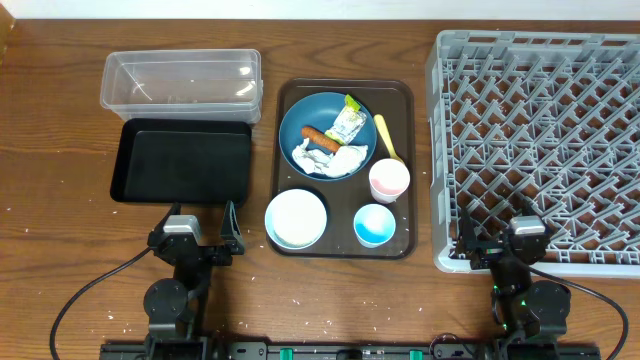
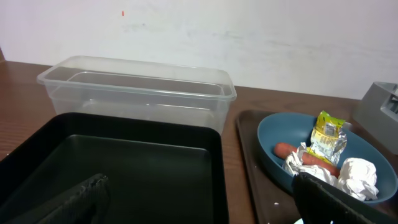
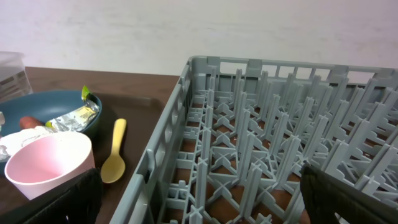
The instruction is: Sort waste into correct bins and load items into the dishwasher rack
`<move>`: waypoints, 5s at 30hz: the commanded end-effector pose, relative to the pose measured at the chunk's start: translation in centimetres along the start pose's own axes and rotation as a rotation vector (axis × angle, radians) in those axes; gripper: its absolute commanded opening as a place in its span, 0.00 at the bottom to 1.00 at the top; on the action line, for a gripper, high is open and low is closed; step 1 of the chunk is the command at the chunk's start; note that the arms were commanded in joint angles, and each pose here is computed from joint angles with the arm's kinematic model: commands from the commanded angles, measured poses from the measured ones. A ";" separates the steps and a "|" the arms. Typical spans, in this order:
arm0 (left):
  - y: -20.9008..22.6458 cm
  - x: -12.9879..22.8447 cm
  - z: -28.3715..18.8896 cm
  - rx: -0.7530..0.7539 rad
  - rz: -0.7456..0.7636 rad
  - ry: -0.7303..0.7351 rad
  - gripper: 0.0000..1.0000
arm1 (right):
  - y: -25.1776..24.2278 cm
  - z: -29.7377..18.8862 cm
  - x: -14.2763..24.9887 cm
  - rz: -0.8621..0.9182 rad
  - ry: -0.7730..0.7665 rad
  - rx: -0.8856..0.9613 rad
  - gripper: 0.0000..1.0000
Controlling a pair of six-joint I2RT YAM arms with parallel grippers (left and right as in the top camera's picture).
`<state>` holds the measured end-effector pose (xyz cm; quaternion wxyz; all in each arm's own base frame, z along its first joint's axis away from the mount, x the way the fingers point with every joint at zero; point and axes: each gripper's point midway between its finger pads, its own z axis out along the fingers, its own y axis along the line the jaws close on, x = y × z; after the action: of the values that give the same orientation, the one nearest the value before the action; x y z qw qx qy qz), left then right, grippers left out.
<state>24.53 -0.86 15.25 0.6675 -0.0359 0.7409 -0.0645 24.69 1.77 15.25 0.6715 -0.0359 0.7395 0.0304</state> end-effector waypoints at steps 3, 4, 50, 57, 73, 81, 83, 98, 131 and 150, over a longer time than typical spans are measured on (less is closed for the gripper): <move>-0.1 1.6 0.0 0.011 0.011 0.056 0.96 | 0.2 0.0 0.0 0.012 -0.002 -0.008 0.99; -0.1 1.6 0.0 0.011 0.011 0.056 0.96 | 0.2 0.0 0.0 0.012 -0.002 -0.008 0.99; -12.1 -10.0 13.7 0.129 0.139 0.777 0.96 | 3.1 9.2 -20.7 -0.024 0.284 -0.375 0.99; -14.6 -7.5 14.0 0.207 0.136 0.841 0.96 | 2.4 12.6 -18.2 0.058 0.415 -0.391 0.99; -19.7 -0.9 5.2 0.309 -0.016 1.244 0.93 | 2.1 12.9 -14.9 0.137 0.544 -0.366 0.99; -20.3 3.7 2.3 0.121 0.125 1.265 0.93 | 2.2 12.7 -14.6 0.143 0.560 -0.368 0.99; -20.0 4.6 2.3 0.084 0.140 1.253 0.92 | 2.3 12.6 -14.5 0.147 0.566 -0.367 0.99; -23.8 9.8 3.1 0.267 0.024 1.263 0.75 | 2.5 11.7 -13.3 0.172 0.631 -0.368 0.99; -23.7 4.2 2.3 0.416 -0.262 1.332 0.06 | 2.9 11.6 -13.4 0.233 0.639 -0.380 0.99; -18.9 -9.8 8.2 0.911 -0.814 1.032 0.06 | 18.0 8.7 -22.2 0.262 0.358 -1.076 0.89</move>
<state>34.21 -17.63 24.33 0.1568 -0.0246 0.8294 -0.5357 34.85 18.78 35.48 0.4381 -0.2733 0.7362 0.4375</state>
